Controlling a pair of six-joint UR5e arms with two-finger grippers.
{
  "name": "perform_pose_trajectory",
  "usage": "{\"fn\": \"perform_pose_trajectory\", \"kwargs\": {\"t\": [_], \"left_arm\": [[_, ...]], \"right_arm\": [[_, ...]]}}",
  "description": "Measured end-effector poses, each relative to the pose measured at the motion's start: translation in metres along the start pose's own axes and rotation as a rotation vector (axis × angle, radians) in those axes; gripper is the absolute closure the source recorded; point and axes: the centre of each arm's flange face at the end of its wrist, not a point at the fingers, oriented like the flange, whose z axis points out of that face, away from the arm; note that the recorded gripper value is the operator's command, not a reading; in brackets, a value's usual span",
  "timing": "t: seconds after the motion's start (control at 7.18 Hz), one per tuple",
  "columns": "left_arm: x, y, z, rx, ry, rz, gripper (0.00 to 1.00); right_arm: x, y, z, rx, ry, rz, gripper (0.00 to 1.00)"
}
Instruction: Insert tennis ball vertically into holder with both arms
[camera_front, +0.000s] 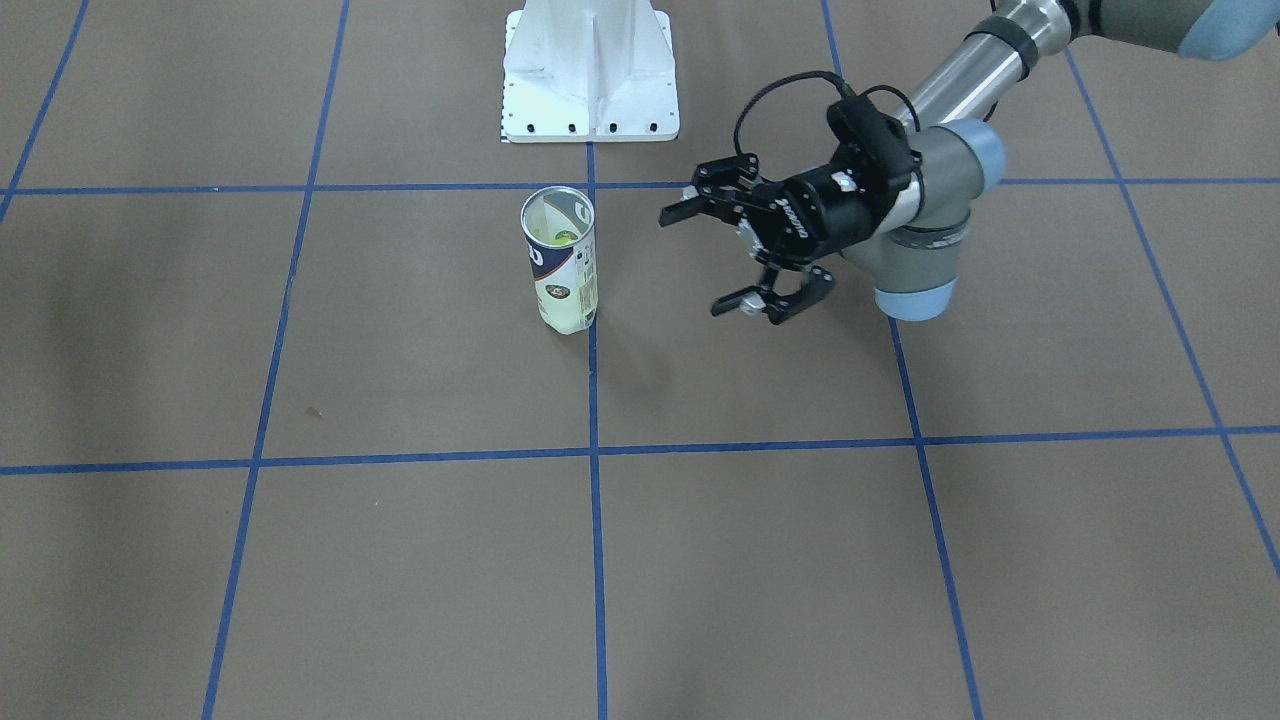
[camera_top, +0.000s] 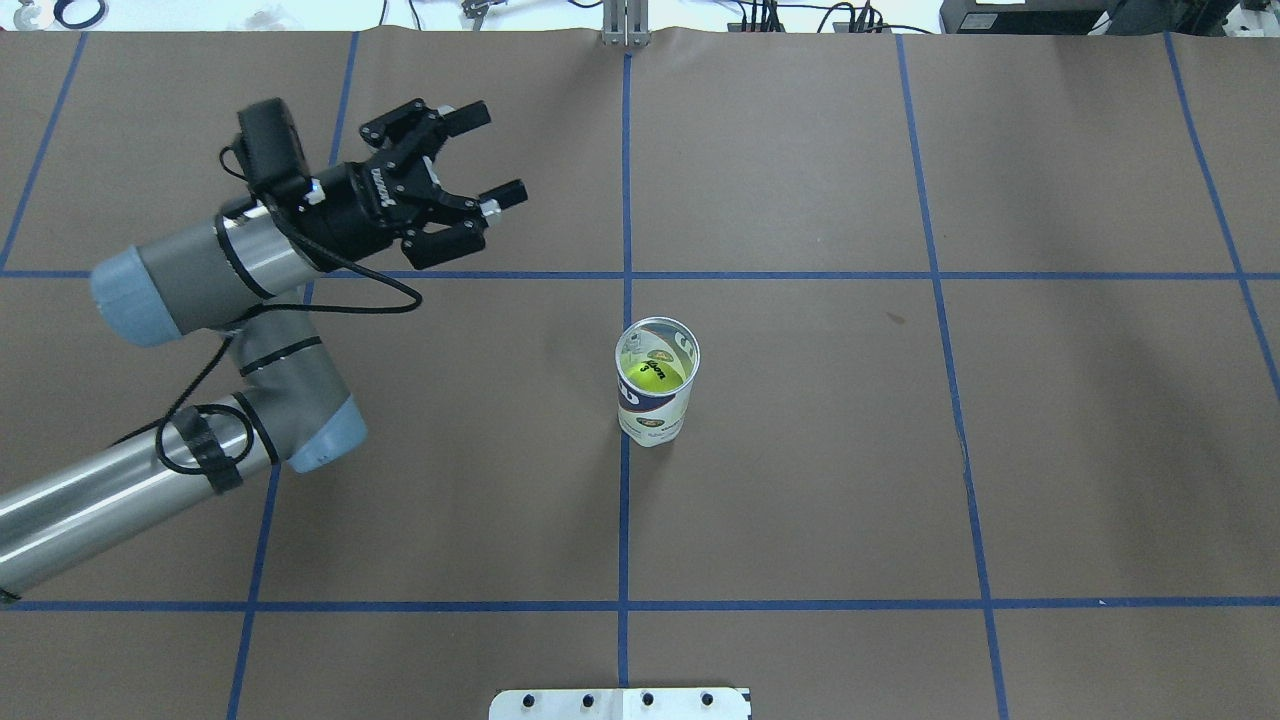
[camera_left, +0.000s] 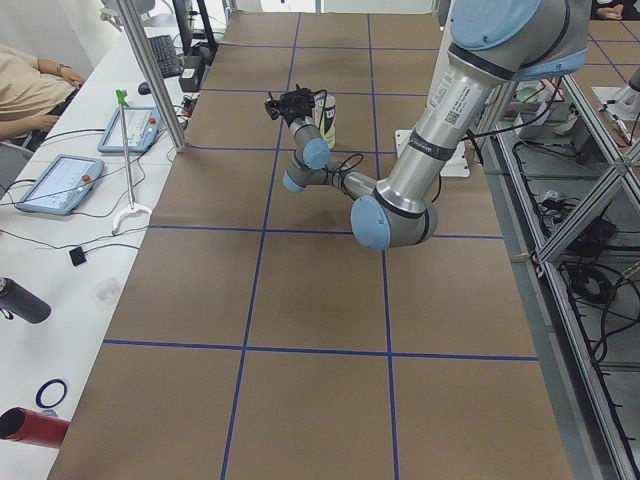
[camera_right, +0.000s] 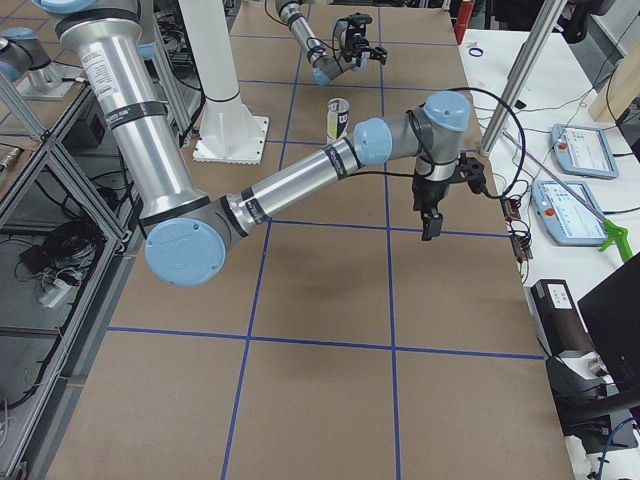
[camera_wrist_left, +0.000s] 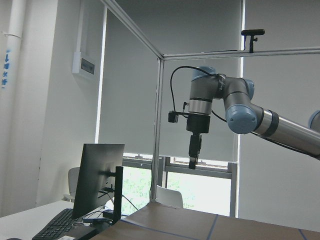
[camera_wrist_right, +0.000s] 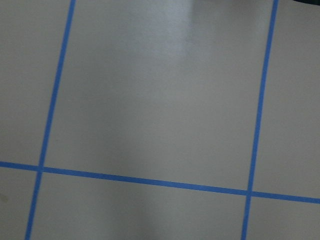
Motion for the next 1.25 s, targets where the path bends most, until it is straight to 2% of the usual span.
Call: {"fn": "perform_pose_trajectory", "kwargs": {"t": [0.14,0.42,0.56,0.84,1.11,1.25], "left_arm": [[-0.041,-0.007,-0.038,0.001,-0.116,0.022,0.01],[-0.097,-0.009,-0.107,0.053,-0.396,0.061,0.01],[-0.122,-0.014,-0.135,0.062,-0.491,0.083,0.01],[-0.167,-0.012,-0.172,0.026,-0.61,0.122,0.0],[-0.184,-0.008,-0.186,-0.003,-0.652,0.135,0.0],[-0.191,-0.004,-0.202,-0.036,-0.671,0.144,0.0]], "right_arm": [[0.035,0.011,0.014,0.011,-0.008,-0.007,0.0],[0.063,0.018,0.029,0.024,-0.014,-0.016,0.0],[0.069,0.019,0.03,0.029,-0.013,-0.018,0.0],[0.073,0.02,0.028,0.034,-0.013,-0.018,0.0],[0.075,0.021,0.028,0.036,-0.013,-0.022,0.0],[0.077,0.023,0.029,0.034,-0.013,-0.018,0.0]]}}
